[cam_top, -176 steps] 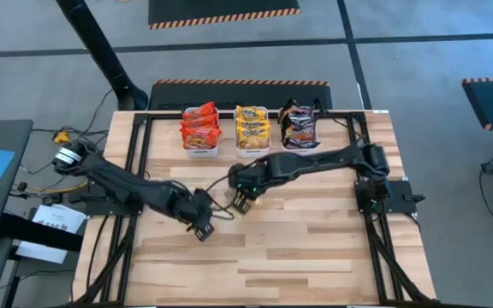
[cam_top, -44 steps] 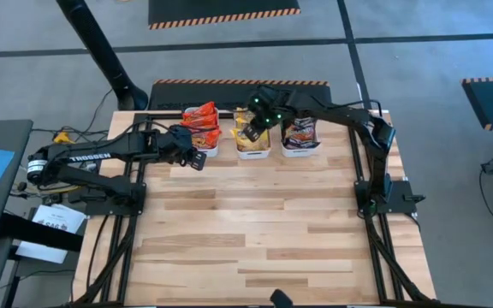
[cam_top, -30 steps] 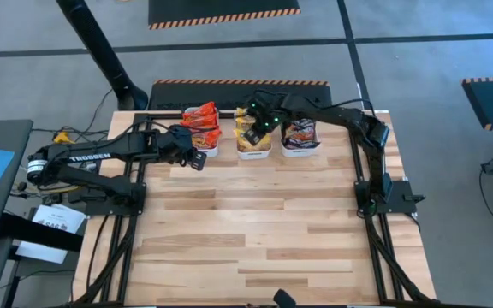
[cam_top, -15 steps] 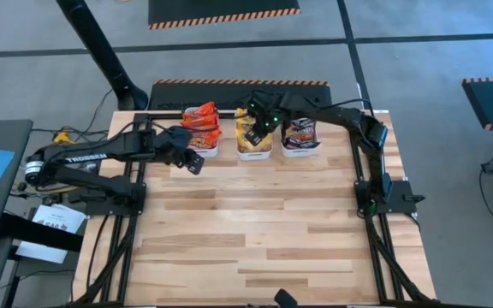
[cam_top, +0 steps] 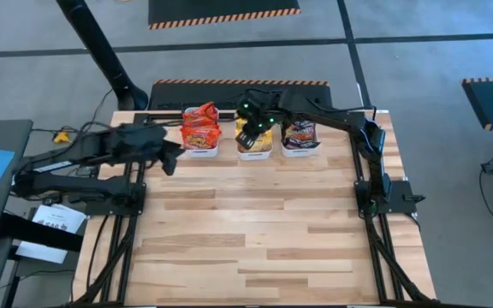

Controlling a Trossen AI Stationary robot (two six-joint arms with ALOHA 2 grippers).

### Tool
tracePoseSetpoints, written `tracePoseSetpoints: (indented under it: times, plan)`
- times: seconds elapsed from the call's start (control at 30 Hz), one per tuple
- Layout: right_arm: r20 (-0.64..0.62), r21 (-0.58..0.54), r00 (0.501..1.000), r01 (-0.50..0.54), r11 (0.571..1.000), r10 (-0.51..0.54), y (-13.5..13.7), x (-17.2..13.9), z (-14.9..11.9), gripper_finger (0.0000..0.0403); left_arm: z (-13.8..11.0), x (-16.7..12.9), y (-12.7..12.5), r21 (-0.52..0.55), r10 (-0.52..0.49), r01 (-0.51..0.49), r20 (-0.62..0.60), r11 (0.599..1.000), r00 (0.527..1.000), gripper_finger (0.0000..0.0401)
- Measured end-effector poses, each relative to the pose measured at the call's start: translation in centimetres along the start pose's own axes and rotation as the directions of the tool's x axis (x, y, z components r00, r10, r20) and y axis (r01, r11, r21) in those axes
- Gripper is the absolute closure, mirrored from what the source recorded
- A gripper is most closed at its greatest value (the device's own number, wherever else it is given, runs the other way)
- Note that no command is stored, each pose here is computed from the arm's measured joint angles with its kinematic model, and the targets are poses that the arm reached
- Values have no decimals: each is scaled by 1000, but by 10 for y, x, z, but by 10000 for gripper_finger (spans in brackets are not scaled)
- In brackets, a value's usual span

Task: Sort Maruchan noodles
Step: Return to Home Position

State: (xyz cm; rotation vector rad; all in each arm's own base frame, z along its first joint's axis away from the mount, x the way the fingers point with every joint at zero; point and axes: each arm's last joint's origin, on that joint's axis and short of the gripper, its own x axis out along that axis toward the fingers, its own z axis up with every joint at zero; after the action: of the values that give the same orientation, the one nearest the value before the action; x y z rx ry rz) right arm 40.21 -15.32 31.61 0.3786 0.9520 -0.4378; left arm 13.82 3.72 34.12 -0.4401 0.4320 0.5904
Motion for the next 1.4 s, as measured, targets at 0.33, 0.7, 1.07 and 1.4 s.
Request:
tracePoseSetpoints:
  times: [0.33, 0.7, 1.07, 1.4]
  plan:
    - [105, 3, 990, -94, 996, 93, 49, -32, 9, 305, -40, -20, 14, 70, -225, 213, 324, 974, 919, 296]
    - [147, 51, 975, -176, 983, 167, 85, -56, 6, 305, -90, -13, 31, 206, -408, 355, 368, 912, 836, 296]
    - [244, 26, 935, -270, 962, 256, 112, -94, 10, 305, -125, -1, 45, 246, -485, 418, 437, 874, 757, 296]
    - [260, -5, 919, -305, 952, 296, 124, -111, 6, 305, -152, 27, 44, 270, -529, 457, 358, 847, 769, 296]
